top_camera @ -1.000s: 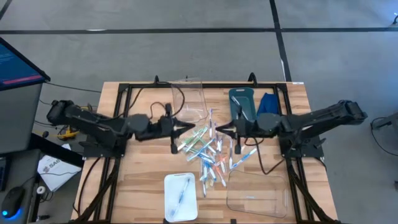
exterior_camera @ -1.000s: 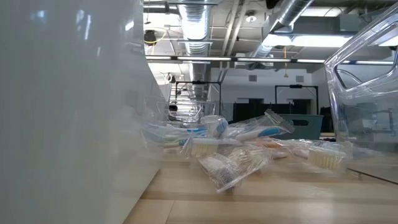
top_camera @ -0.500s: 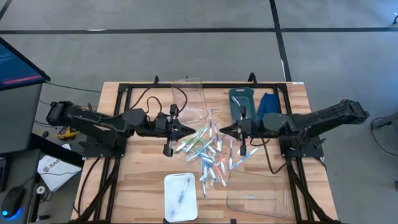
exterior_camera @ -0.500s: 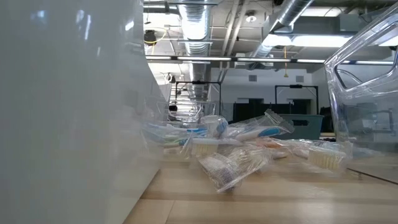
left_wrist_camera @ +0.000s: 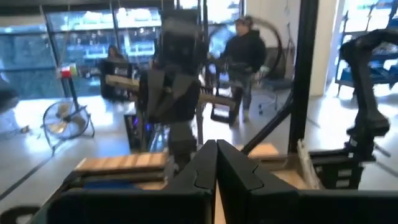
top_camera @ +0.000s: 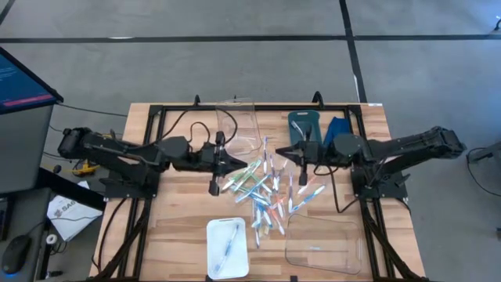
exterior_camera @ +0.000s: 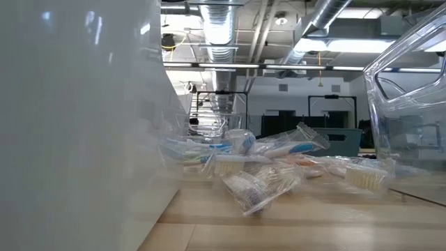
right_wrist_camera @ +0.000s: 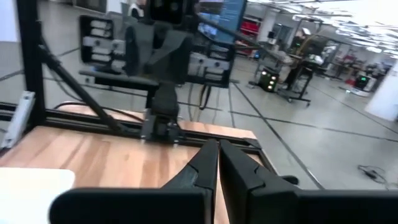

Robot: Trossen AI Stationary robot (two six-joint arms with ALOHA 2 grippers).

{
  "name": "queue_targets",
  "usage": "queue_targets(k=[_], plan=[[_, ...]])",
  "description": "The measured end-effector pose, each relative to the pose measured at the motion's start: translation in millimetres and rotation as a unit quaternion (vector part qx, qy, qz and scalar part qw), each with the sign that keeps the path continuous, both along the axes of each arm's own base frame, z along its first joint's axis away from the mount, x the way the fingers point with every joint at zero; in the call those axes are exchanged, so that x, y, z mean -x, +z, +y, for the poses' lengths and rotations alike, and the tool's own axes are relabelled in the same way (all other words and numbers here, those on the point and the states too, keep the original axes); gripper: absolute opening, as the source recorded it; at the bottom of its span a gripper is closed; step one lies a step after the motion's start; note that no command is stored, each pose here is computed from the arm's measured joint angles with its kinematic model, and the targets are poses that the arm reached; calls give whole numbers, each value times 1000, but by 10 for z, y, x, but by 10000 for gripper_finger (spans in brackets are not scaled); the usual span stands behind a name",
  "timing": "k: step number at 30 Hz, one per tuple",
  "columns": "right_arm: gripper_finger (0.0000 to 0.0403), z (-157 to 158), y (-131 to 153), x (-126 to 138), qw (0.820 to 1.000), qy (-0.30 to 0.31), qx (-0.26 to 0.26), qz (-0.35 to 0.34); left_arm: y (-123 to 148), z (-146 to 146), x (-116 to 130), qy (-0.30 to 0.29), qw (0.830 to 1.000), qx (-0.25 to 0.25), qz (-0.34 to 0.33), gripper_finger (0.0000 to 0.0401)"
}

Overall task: Pick & Place Toothbrushes
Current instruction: Put the green toothbrush into the top transparent bin

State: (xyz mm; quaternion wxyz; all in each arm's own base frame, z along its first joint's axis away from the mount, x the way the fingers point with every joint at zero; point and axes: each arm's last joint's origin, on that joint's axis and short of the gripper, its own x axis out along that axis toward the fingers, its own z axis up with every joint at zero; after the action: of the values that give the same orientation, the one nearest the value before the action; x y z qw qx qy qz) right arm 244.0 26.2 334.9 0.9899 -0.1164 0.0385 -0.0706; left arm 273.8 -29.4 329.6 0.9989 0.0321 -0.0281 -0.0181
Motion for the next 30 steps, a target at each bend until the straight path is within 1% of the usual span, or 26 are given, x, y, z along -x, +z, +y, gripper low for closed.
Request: queue_targets(k=[4, 9, 13, 16, 26, 30], plan=[[10, -78, -2, -8, 1000, -16, 1, 1, 26, 107, -7, 18, 999, -1, 28, 2], [10, -178, 1, -14, 999, -35, 28, 5, -22, 232, -12, 41, 998, -3, 57, 2], [10, -250, 3, -15, 998, -49, 29, 4, -73, 254, -13, 45, 996, 8, 82, 2], [10, -280, 22, -17, 998, -57, 28, -6, -79, 211, -11, 37, 996, 19, 85, 2], [10, -320, 27, -26, 997, -64, 28, -11, -96, -57, 11, -11, 995, 15, 94, 2], [10, -318, 29, -26, 998, -64, 28, -12, -95, -128, 21, -24, 995, 25, 94, 2]])
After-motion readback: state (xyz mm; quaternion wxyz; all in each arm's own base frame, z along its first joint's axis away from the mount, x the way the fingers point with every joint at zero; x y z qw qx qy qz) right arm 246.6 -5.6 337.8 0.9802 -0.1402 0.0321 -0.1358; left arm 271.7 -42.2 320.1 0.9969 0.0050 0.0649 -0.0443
